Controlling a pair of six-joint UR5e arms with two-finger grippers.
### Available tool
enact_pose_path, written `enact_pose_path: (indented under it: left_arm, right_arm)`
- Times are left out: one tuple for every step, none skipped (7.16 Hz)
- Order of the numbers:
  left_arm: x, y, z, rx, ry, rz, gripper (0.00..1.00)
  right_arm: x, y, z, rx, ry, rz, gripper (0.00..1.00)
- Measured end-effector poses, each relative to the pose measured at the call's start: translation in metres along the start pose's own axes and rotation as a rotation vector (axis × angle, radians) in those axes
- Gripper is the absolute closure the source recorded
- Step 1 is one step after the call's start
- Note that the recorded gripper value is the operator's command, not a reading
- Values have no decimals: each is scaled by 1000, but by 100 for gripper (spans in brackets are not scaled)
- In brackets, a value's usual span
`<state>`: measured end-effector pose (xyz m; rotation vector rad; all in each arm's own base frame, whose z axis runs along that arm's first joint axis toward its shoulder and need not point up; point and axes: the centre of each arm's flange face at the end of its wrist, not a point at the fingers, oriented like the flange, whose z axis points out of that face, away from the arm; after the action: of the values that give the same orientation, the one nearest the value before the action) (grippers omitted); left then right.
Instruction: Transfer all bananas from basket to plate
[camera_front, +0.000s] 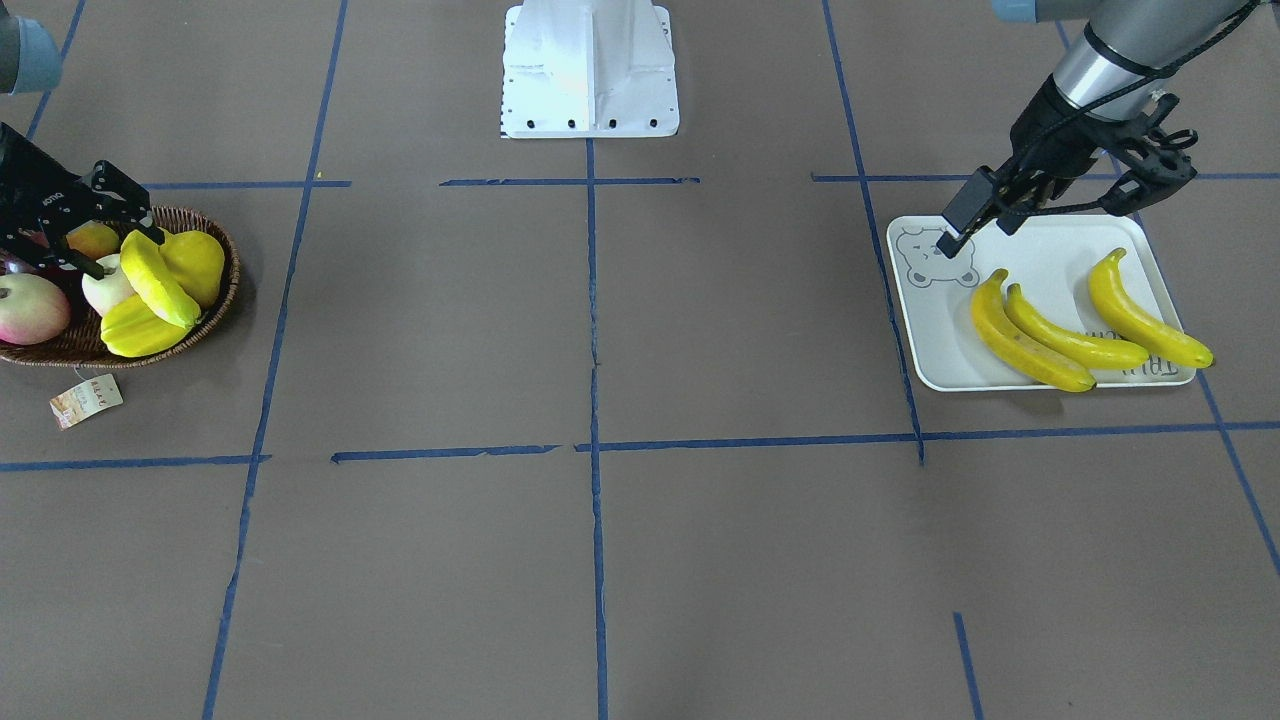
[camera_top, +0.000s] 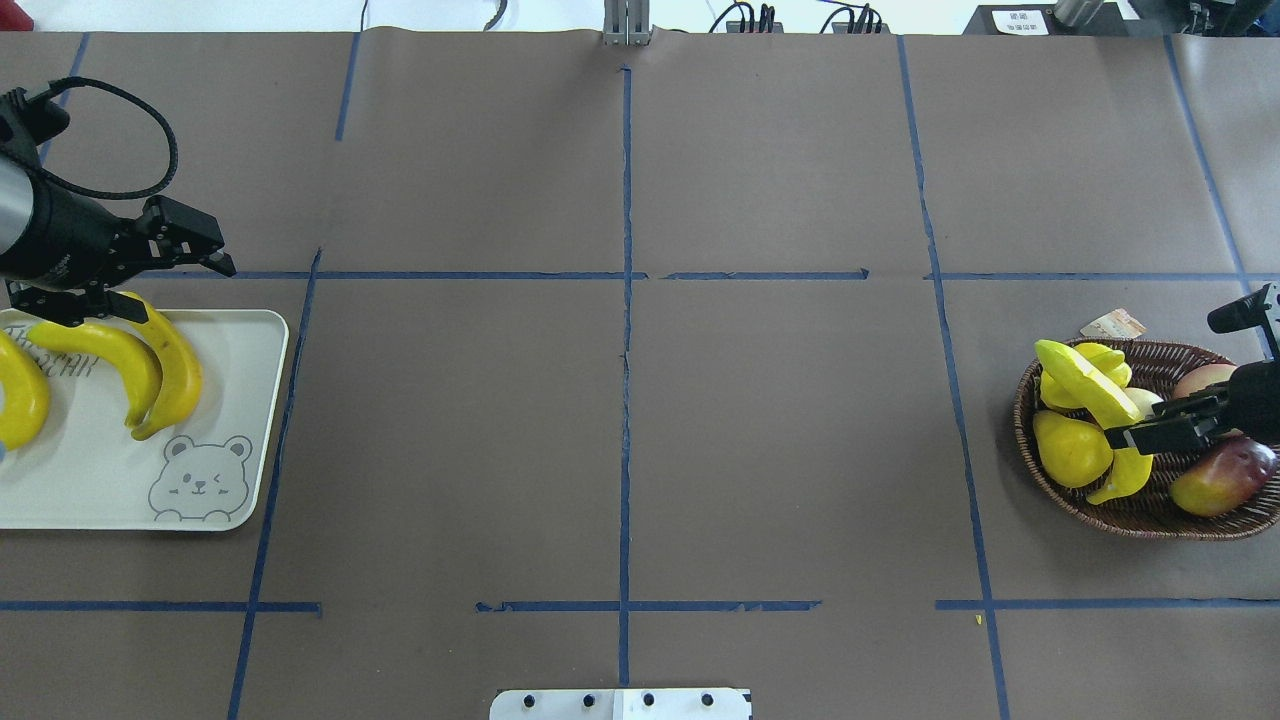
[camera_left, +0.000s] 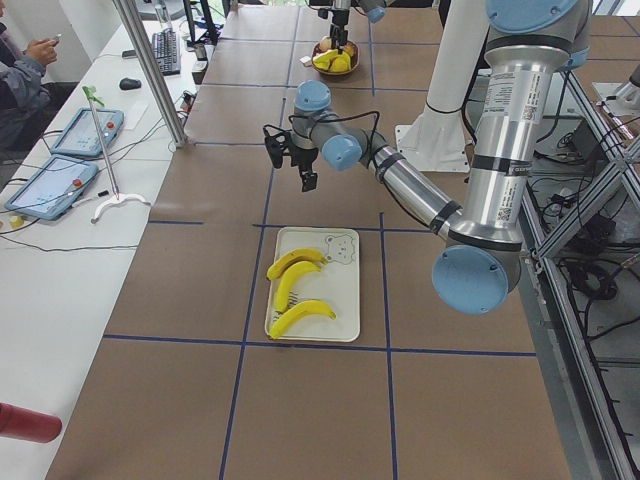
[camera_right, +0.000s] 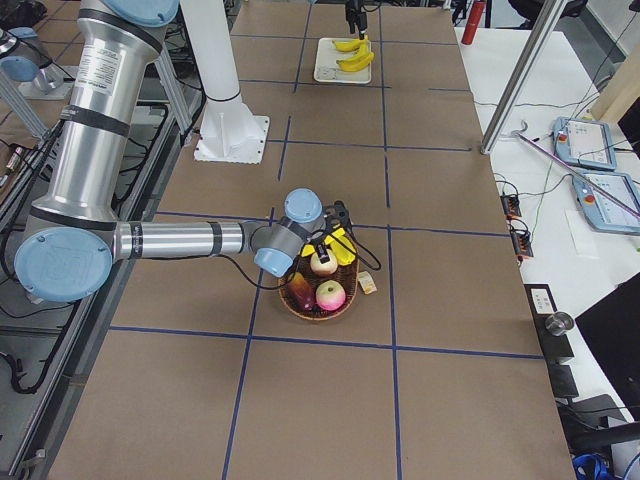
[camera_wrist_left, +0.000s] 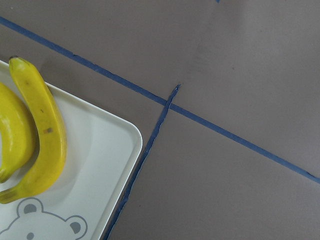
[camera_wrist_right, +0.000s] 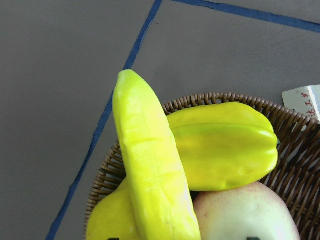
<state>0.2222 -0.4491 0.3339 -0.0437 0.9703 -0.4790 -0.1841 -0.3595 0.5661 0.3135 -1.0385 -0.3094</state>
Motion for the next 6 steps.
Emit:
enact_pose_path:
  left_arm:
    - [0, 0, 0, 0, 0, 0, 0]
    - [0, 0, 0, 0, -1, -1, 0]
    - [0, 0, 1, -1, -2, -1, 0]
    - [-1, -1, 1, -2, -3, -1, 0]
    - [-1, -1, 2, -2, -4, -2, 0]
    - [-1, -2, 3, -2, -5, -2, 0]
  right_arm:
    - [-2, 1, 2, -7, -6, -1, 16]
    - [-4, 2, 3, -14, -15, -3, 19]
    - [-6, 2, 3, -20, -25, -5, 30]
    - [-8, 3, 2, -28, -38, -6, 43]
    - [-10, 3, 2, -36, -51, -7, 45]
    - [-12, 3, 1, -39, -58, -9, 50]
